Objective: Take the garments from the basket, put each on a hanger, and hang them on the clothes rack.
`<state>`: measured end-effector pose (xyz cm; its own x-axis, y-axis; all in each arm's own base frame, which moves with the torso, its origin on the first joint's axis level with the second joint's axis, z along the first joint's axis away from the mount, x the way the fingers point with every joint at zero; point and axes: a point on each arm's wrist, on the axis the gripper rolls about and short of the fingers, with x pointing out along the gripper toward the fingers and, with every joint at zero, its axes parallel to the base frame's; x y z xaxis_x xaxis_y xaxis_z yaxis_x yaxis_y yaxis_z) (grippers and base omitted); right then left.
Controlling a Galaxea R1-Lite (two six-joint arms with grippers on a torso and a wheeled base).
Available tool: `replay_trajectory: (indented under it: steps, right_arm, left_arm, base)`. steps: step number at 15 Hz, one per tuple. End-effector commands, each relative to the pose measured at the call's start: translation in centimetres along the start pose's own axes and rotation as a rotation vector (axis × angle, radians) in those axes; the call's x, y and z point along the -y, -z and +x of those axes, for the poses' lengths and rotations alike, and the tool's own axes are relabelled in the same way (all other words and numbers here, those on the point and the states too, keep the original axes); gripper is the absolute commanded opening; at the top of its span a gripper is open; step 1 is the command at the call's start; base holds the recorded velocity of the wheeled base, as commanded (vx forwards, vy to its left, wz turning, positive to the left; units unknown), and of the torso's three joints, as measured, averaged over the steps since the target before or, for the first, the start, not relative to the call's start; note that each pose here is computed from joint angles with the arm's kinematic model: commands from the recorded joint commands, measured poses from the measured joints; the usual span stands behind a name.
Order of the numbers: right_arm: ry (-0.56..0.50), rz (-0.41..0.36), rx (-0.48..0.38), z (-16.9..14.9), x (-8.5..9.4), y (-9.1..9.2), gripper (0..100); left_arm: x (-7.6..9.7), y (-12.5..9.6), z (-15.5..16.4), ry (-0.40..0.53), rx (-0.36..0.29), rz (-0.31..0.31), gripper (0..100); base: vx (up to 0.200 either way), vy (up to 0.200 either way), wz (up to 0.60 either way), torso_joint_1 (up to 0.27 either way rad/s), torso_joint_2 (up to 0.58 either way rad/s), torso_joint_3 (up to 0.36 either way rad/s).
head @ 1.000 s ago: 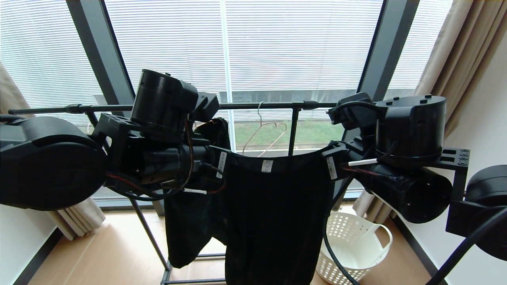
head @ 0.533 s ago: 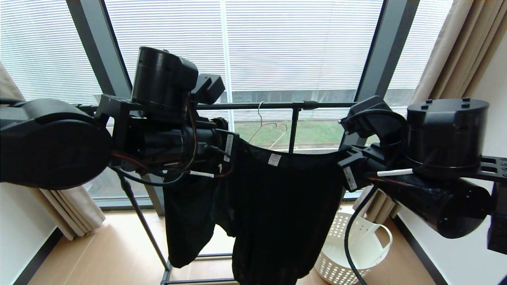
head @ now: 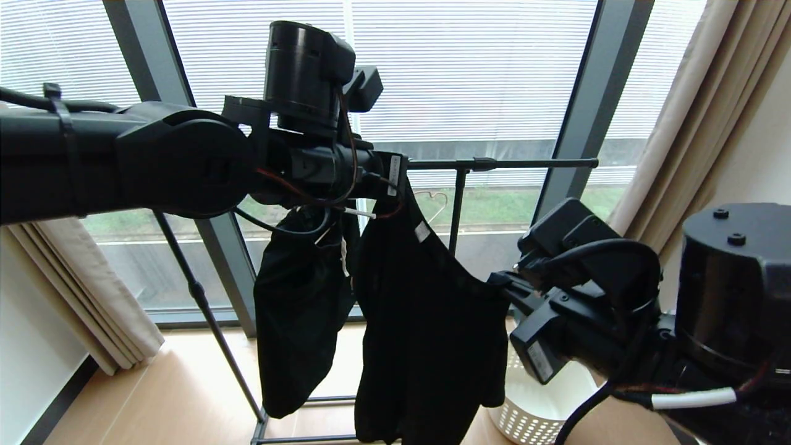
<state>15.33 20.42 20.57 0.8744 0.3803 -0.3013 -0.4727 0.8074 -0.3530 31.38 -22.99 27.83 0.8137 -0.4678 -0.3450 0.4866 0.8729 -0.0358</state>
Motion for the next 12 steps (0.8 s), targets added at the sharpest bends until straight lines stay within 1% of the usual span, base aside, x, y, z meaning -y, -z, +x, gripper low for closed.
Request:
replay_trajectory:
  steps: [1,2,3,4,5,8,9,12]
  right_arm:
    - [-0.088,0.003,-0.011,0.4,-3.2,0.1,0]
    - [-0.127,0.057,-0.015,1.0,-5.1,-0.2,0]
    - [-0.149,0.123,-0.018,1.5,-6.4,-0.6,0]
    - [-0.155,0.142,-0.022,1.7,-6.9,-0.7,0]
    - [-0.161,0.208,-0.019,2.2,-7.5,-1.1,0]
    - [-0.161,0.275,0.007,2.0,-7.2,-2.0,0]
    - [-0.16,0.279,0.012,1.9,-7.1,-2.1,0]
    - [-0.141,0.282,0.022,1.3,-5.8,-2.4,0]
  left_arm:
    - [0.5,0.0,1.7,0.009,-0.016,0.005,0]
    - [0.6,-0.3,1.6,0.012,-0.013,0.005,0]
    - [1.1,-0.1,1.8,0.022,-0.018,0.007,0]
    - [1.1,0.0,1.8,0.023,-0.022,0.008,0]
    - [1.4,0.3,1.7,0.03,-0.032,0.01,0]
    - [1.6,0.2,1.5,0.034,-0.029,0.013,0]
    - [1.8,0.2,1.3,0.038,-0.029,0.015,0]
    - [1.7,0.1,0.9,0.038,-0.027,0.015,0]
  base:
    - [0.0,0.0,0.0,0.0,0.0,0.0]
    - [0.0,0.0,0.0,0.0,0.0,0.0]
    - [0.0,0.0,0.0,0.0,0.0,0.0]
    - [0.0,0.0,0.0,0.0,0.0,0.0]
    - [0.0,0.0,0.0,0.0,0.0,0.0]
    - [0.0,0.0,0.0,0.0,0.0,0.0]
    - [0.0,0.0,0.0,0.0,0.0,0.0]
    - [0.0,0.0,0.0,0.0,0.0,0.0]
